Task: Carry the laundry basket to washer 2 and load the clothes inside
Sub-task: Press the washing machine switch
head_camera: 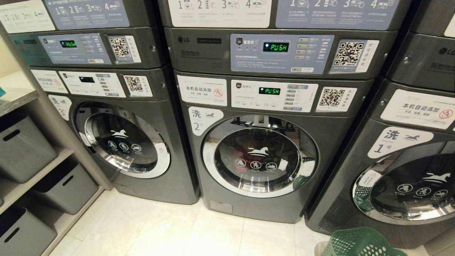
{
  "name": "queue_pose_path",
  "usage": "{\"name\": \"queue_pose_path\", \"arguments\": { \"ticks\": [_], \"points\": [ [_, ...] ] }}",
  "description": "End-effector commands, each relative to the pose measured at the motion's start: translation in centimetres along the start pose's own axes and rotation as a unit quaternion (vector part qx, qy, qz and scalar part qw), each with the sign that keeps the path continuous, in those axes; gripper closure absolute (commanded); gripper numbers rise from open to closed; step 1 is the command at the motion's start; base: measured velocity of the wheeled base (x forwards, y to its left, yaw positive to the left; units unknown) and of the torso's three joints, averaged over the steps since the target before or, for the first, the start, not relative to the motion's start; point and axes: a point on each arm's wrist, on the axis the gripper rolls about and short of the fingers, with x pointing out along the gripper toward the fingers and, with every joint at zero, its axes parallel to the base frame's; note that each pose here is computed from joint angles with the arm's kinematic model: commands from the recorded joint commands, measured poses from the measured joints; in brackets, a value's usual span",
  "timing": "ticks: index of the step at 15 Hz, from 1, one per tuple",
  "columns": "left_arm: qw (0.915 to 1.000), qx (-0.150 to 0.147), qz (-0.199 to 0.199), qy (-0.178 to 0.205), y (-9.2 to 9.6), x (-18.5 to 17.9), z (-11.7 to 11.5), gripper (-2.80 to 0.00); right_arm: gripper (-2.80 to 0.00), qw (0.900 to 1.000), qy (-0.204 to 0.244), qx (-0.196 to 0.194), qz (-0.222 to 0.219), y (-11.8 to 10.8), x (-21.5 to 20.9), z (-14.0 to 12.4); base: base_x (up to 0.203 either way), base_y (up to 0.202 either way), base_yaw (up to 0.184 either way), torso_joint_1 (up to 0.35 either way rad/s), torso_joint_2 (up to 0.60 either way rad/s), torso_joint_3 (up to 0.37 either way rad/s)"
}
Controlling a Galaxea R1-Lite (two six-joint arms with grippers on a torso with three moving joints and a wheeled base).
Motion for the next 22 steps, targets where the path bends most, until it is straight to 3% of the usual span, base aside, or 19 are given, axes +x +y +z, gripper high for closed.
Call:
{"name": "queue_pose_path", "arguments": {
  "ticks": [1,9,22],
  "points": [
    [1.0,0.001,0.0,0.001,0.0,0.0,0.04,0.0,0.0,1.0,0.001,0.0,0.0,0.0,0.01,0.0,0.205,0.0,0.0,0.024,0.0,-0.006],
    [1.0,0.001,0.0,0.0,0.0,0.0,0.04,0.0,0.0,1.0,0.001,0.0,-0.001,0.0,0.01,0.0,0.033,0.0,-0.013,0.004,0.0,-0.001],
    [0.9999,-0.01,0.003,0.0,0.02,0.0,0.05,0.0,0.0,1.0,0.002,0.001,-0.001,0.0,0.01,-0.01,-0.001,0.006,-0.163,0.001,0.0,0.002]
  ]
}}
